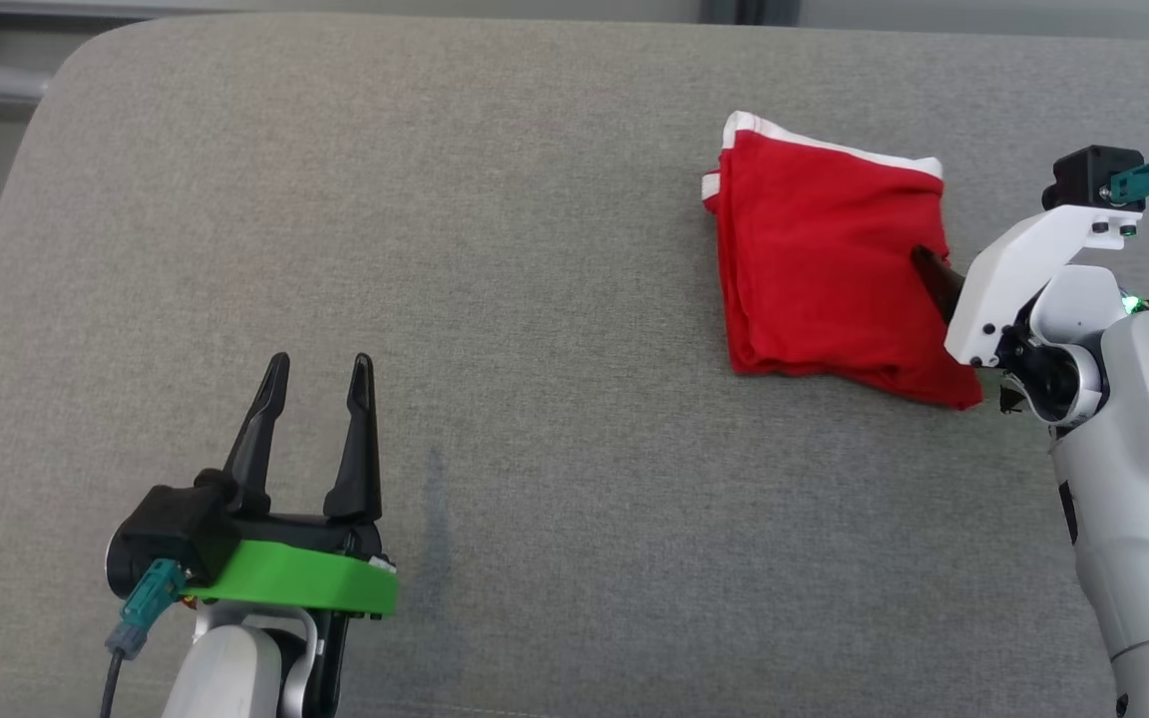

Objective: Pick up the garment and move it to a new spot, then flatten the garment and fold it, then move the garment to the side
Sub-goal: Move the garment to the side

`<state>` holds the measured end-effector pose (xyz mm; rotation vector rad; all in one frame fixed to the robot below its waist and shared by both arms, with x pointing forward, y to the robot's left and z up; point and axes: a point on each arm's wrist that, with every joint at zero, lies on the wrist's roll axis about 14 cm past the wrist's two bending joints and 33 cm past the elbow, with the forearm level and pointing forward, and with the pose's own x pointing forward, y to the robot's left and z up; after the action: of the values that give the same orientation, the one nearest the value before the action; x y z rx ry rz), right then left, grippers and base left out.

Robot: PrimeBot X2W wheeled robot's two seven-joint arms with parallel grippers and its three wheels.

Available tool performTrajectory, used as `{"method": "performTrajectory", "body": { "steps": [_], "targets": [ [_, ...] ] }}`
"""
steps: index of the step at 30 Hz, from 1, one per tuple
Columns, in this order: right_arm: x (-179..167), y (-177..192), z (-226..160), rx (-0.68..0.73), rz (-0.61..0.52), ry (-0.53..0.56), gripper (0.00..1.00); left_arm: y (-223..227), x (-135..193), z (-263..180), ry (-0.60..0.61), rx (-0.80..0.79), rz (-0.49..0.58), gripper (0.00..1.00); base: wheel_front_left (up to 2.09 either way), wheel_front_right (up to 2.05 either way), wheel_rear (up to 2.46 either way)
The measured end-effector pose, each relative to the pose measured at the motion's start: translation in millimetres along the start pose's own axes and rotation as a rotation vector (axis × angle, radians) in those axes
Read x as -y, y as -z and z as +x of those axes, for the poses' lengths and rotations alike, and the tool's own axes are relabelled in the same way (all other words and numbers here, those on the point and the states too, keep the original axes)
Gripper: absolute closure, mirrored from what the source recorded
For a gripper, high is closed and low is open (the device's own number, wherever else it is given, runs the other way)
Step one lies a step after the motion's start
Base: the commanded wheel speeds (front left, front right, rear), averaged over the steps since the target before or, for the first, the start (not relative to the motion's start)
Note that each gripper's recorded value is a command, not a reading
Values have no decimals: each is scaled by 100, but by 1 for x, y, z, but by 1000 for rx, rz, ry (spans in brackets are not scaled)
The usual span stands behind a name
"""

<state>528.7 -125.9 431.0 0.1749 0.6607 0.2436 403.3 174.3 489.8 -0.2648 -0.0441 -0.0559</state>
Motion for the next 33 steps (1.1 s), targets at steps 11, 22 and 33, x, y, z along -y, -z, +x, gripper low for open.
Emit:
{"method": "performTrajectory", "body": {
  "steps": [11,22,33],
  "targets": [
    [-12,50,33,-223,-48,-29,100,9,-20,-5,-59,-32,13,0,0,0,0],
    [13,27,-4,-227,-220,0,100,11,4,6,16,-25,6,0,0,0,0],
    [82,-26,-91,-154,-332,152,100,21,60,28,183,-33,-28,0,0,0,0]
  ]
}}
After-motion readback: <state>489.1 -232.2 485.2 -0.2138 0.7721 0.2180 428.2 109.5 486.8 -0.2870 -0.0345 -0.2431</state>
